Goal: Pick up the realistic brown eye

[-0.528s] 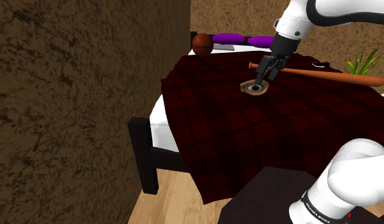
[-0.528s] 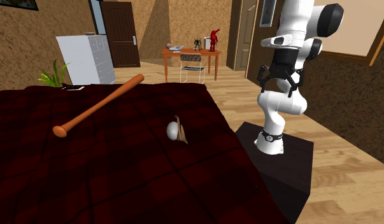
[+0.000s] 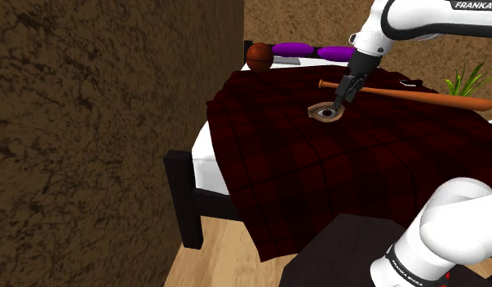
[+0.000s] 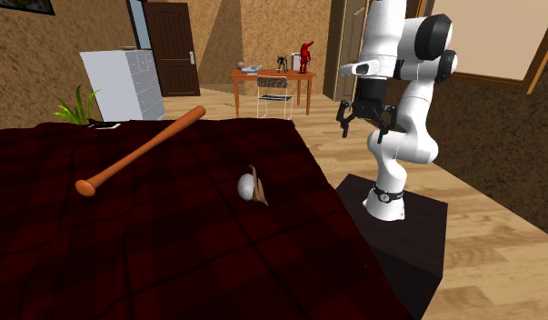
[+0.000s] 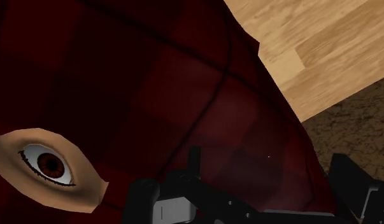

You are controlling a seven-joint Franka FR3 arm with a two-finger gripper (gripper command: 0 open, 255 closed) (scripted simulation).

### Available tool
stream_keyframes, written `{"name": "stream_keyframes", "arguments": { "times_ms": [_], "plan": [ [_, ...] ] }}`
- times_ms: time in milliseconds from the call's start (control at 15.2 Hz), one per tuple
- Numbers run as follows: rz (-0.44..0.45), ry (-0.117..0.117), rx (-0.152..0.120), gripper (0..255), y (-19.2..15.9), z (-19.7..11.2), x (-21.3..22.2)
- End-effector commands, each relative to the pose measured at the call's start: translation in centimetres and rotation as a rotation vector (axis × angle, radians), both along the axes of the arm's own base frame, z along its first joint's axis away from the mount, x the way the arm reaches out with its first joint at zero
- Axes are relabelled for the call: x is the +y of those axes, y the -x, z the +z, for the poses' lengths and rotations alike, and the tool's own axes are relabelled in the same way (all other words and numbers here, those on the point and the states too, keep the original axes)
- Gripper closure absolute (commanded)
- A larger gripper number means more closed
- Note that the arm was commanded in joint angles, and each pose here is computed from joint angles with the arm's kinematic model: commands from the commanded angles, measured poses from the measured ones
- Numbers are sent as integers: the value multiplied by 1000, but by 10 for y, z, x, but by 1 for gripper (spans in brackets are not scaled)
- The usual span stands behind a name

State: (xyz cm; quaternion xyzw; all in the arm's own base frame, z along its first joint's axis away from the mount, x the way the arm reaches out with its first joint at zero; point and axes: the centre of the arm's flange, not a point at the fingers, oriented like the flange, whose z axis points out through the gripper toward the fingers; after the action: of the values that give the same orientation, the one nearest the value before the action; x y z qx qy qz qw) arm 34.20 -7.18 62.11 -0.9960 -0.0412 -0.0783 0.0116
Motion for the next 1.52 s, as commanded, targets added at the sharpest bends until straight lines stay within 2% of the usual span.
{"name": "stream_keyframes", "arguments": {
  "times_ms": [0, 726, 1452],
  "plan": [
    [43, 6, 9, 0, -9, -7, -24],
    [259, 31, 60, 0, -80, -48, -148],
    [475, 57, 111, 0, -174, -90, -255]
  ]
}}
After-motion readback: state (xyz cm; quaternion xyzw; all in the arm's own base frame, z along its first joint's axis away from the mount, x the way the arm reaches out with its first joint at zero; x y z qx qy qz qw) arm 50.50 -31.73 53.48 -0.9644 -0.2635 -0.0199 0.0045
